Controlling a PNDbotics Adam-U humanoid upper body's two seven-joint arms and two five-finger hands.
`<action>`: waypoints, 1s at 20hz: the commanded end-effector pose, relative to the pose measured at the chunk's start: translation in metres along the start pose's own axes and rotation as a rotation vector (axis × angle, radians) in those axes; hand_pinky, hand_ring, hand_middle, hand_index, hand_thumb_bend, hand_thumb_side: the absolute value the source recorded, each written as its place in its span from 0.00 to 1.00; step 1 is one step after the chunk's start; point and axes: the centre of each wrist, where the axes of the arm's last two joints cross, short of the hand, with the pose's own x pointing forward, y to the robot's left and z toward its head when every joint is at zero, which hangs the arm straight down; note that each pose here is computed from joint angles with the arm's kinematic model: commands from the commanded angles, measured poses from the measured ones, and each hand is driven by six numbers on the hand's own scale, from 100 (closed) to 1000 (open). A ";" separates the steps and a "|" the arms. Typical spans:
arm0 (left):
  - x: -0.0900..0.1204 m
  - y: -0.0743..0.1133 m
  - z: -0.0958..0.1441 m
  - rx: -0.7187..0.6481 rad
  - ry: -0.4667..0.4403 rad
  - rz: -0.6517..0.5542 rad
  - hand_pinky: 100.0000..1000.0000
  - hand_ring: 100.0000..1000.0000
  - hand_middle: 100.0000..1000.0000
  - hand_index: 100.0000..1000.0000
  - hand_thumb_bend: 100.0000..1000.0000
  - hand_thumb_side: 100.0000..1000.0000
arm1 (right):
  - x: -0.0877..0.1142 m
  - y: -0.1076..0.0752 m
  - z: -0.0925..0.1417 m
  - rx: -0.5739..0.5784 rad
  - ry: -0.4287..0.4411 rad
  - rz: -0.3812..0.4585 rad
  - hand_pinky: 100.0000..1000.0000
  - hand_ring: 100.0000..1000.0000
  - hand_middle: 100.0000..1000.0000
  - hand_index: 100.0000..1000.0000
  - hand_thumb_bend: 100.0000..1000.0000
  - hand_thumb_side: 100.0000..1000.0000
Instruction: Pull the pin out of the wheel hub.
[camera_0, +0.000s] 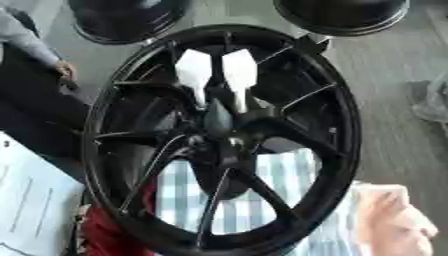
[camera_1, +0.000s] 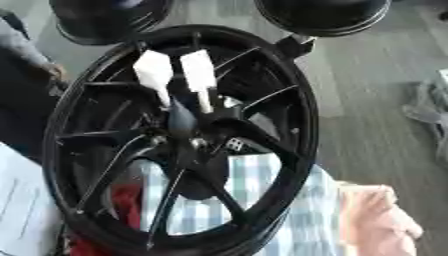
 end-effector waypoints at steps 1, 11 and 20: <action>0.003 0.012 0.008 -0.021 0.003 -0.061 0.85 0.81 0.75 0.87 0.14 0.67 | 0.010 -0.006 -0.006 0.002 -0.037 0.028 0.69 0.71 0.70 0.91 0.00 0.63; 0.005 0.008 -0.029 -0.092 -0.013 -0.124 0.85 0.81 0.76 0.87 0.20 0.70 | 0.010 -0.004 -0.006 0.005 -0.032 0.024 0.69 0.71 0.69 0.91 0.00 0.63; -0.001 -0.002 -0.061 -0.152 -0.019 -0.160 0.85 0.81 0.76 0.88 0.22 0.73 | 0.010 -0.001 -0.006 0.009 -0.030 0.014 0.69 0.70 0.68 0.91 0.00 0.63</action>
